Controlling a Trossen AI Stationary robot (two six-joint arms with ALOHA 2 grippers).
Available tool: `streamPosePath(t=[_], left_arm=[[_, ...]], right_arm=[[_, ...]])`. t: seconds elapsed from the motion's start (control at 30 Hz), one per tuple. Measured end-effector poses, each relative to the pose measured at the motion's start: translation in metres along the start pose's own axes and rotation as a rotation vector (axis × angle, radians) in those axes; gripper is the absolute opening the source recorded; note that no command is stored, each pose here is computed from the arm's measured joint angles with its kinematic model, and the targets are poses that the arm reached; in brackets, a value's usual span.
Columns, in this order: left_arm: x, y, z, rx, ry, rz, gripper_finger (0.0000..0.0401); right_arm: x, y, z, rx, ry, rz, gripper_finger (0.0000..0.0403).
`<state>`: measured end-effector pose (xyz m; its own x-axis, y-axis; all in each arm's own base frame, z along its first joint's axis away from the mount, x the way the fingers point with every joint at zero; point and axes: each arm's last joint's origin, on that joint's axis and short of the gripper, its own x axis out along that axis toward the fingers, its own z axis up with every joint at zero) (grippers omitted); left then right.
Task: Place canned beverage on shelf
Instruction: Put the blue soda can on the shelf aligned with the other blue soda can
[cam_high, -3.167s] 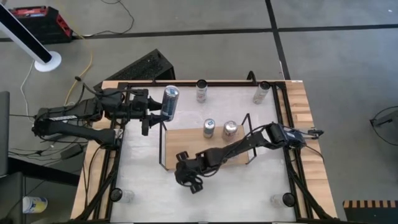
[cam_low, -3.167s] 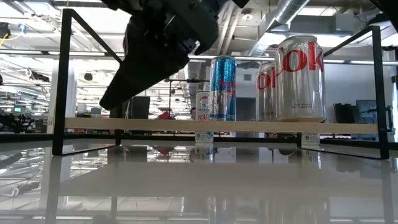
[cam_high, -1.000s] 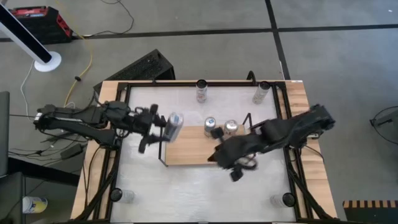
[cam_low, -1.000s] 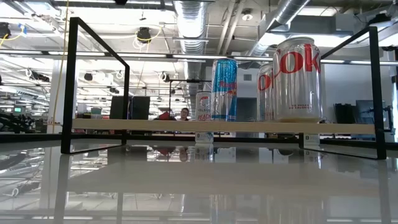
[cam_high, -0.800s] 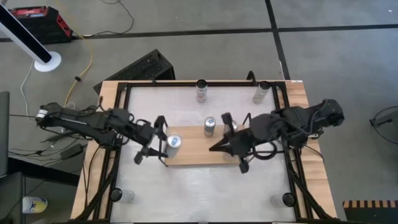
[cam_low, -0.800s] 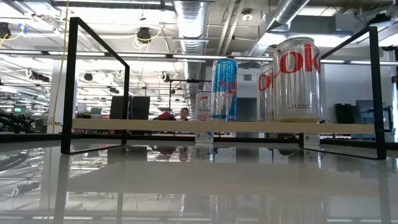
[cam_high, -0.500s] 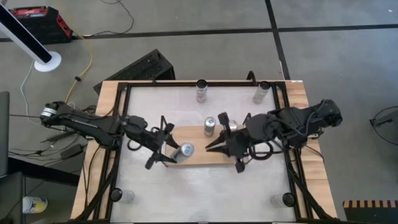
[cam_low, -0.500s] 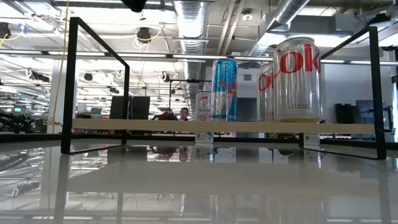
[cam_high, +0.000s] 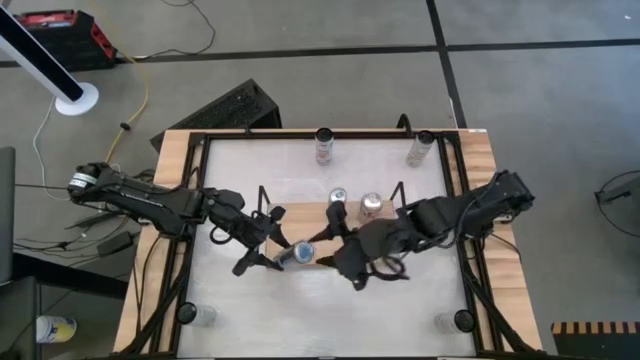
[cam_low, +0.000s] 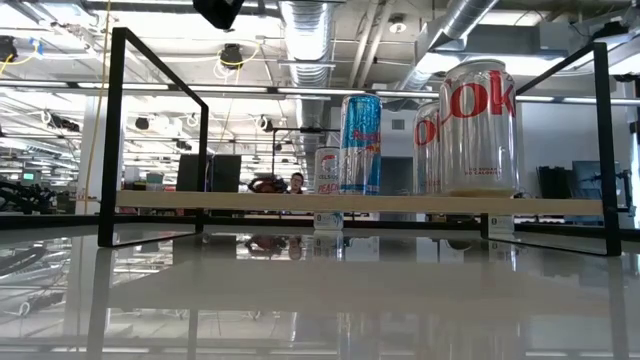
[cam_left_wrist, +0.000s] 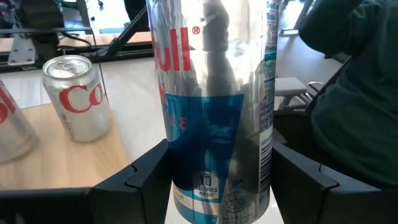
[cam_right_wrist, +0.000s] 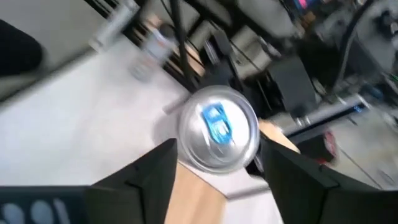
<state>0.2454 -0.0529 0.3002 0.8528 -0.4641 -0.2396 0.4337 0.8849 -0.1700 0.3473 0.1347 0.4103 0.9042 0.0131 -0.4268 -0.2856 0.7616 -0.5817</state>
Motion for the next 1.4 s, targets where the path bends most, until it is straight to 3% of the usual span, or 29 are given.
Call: streamPosePath(t=[0.17,0.37,0.47,0.67,1.03,1.2,1.4], left_arm=[[0.000,0.001,-0.002,-0.012,0.024,0.006,0.0206],[-0.001,0.000,-0.004,-0.017,0.042,0.005,0.0206],[-0.001,0.000,-0.005,-0.029,0.055,-0.015,0.0206],[-0.001,-0.001,-0.011,-0.062,0.118,-0.036,0.0206],[-0.002,0.000,-0.020,-0.106,0.210,-0.015,0.0206],[-0.003,0.001,-0.022,-0.119,0.225,0.007,0.0206],[-0.003,0.001,-0.022,-0.120,0.222,0.006,0.0206]], right_arm=[[0.010,0.012,-0.001,-0.052,0.122,-0.133,0.0275],[0.007,0.018,0.002,-0.062,0.122,-0.145,0.0276],[0.005,0.019,0.002,-0.037,0.118,-0.133,0.0276],[0.008,0.011,-0.007,0.025,0.091,0.027,0.0276],[0.011,0.005,-0.010,0.036,0.094,0.018,0.0276],[0.013,0.005,-0.011,0.143,0.103,0.016,0.0276],[0.015,0.008,-0.013,0.153,0.107,0.055,0.0276]])
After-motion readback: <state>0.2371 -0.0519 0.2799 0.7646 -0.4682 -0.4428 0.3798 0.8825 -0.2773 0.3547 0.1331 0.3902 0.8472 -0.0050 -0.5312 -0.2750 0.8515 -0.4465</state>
